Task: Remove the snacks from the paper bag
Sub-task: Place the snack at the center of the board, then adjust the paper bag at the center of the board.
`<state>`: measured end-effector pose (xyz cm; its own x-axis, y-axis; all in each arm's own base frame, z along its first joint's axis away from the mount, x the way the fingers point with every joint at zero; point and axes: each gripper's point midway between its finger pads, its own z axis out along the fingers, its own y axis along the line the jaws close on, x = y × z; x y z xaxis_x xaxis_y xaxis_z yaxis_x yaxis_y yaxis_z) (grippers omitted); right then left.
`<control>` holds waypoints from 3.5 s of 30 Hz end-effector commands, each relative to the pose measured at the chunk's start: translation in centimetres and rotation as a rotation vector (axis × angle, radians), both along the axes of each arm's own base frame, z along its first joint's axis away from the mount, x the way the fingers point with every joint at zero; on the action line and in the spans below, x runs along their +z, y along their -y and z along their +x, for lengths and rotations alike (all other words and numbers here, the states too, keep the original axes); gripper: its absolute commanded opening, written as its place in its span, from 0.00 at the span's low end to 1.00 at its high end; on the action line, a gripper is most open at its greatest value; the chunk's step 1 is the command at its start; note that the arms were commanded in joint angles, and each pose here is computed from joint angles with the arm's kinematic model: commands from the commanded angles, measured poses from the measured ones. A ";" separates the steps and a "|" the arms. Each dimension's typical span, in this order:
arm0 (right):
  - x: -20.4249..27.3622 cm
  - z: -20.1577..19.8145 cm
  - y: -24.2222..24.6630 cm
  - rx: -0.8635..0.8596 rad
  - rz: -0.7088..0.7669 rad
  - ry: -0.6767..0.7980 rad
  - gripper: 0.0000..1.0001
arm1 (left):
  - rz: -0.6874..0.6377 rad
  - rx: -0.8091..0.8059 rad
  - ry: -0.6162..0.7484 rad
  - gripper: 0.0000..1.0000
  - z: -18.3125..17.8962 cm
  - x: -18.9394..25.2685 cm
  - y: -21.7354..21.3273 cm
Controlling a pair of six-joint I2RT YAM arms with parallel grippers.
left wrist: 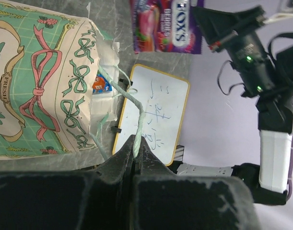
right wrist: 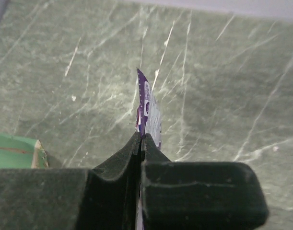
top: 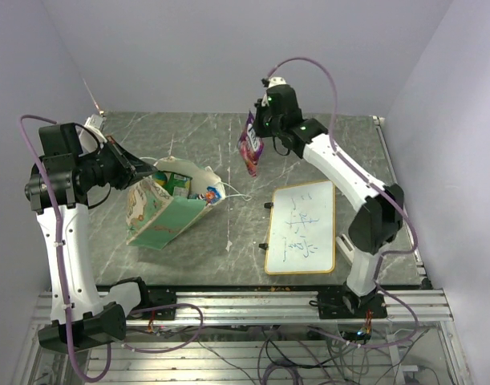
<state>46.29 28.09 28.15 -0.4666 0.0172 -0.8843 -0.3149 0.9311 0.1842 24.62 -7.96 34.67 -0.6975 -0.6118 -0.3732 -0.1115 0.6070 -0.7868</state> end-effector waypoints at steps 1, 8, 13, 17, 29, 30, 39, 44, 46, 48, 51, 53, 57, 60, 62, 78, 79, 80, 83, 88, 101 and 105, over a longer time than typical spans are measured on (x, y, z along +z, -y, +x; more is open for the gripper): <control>-1.4 1.7 -2.9 0.011 0.136 -0.049 0.00 | 0.004 -0.030 0.024 0.07 -1.0 0.8 0.4; -3.9 4.0 -7.6 0.038 0.400 -0.163 0.00 | 0.032 -0.025 0.014 0.07 -1.2 0.8 0.1; -8.0 7.6 -1.7 -0.072 0.480 -0.229 0.00 | 0.034 -0.023 0.018 0.07 -1.1 0.9 0.0; -14.4 9.7 4.9 -0.102 0.243 -0.235 0.12 | 0.040 -0.026 0.017 0.07 -1.1 0.9 0.0; -12.8 7.7 13.1 -0.103 -0.077 -0.326 0.60 | 0.013 -0.026 0.031 0.07 -1.1 0.5 0.3; -12.2 6.7 12.3 -0.075 -0.048 -0.342 0.60 | 0.017 -0.022 0.034 0.07 -1.1 0.5 0.3; -8.6 -8.2 -1.6 0.449 0.396 -0.532 0.69 | 0.011 -0.012 0.049 0.07 -1.0 0.7 0.3; -9.5 -11.6 -5.3 0.533 0.479 -0.578 0.69 | 0.006 -0.016 0.045 0.07 -1.1 0.6 0.3; -9.3 -12.9 -7.4 0.625 0.479 -0.575 0.68 | 0.002 -0.023 0.047 0.07 -1.2 0.7 0.4; -9.7 -13.9 -8.9 0.696 0.460 -0.583 0.67 | 0.007 -0.025 0.049 0.07 -1.3 0.7 0.4; -10.6 -15.2 -9.7 0.742 0.442 -0.643 0.61 | -0.002 -0.029 0.054 0.07 -1.2 1.0 0.5; -10.3 -15.9 -9.8 0.759 0.459 -0.649 0.54 | -0.002 -0.030 0.061 0.07 -1.1 1.4 0.5; -9.8 -17.2 -9.4 0.760 0.492 -0.686 0.30 | 0.007 -0.026 0.075 0.07 -0.9 2.0 0.4; -8.4 -17.6 -9.3 0.746 0.501 -0.696 0.10 | 0.023 0.008 0.074 0.07 -0.5 2.8 -0.1; -6.0 -17.9 -9.7 0.752 0.518 -0.659 0.07 | 0.029 0.042 0.073 0.07 0.0 3.5 -0.5; 4.8 -20.8 -12.8 0.940 0.589 -0.452 0.00 | 0.161 0.304 0.075 0.07 5.3 4.4 -6.0; 3.1 -21.1 -12.3 0.934 0.557 -0.453 0.01 | 0.148 0.290 0.034 0.07 4.8 2.5 -5.7; 2.2 -21.9 -11.6 0.935 0.542 -0.450 0.01 | 0.135 0.282 -0.004 0.07 4.1 0.7 -5.3; -2.2 -24.4 -10.1 0.951 0.510 -0.541 0.03 | 0.104 0.254 -0.065 0.07 2.3 -2.9 -4.3; -2.7 -26.1 -9.7 1.019 0.398 -0.510 0.05 | 0.096 0.240 -0.002 0.07 3.1 -1.0 -4.2; 1.0 -24.6 -14.4 1.083 0.368 -0.342 0.08 | -0.034 0.111 0.411 0.07 8.9 11.7 -2.6; -2.6 -26.0 -14.4 1.087 0.329 -0.402 0.08 | -0.017 0.094 0.290 0.07 7.0 7.1 -2.2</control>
<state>21.67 42.11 26.84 -0.6486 -0.3298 -0.6859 -0.7507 0.1284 0.6481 33.97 -4.18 39.75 -0.5023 -0.7159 -0.4850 -0.0724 0.5937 -0.8014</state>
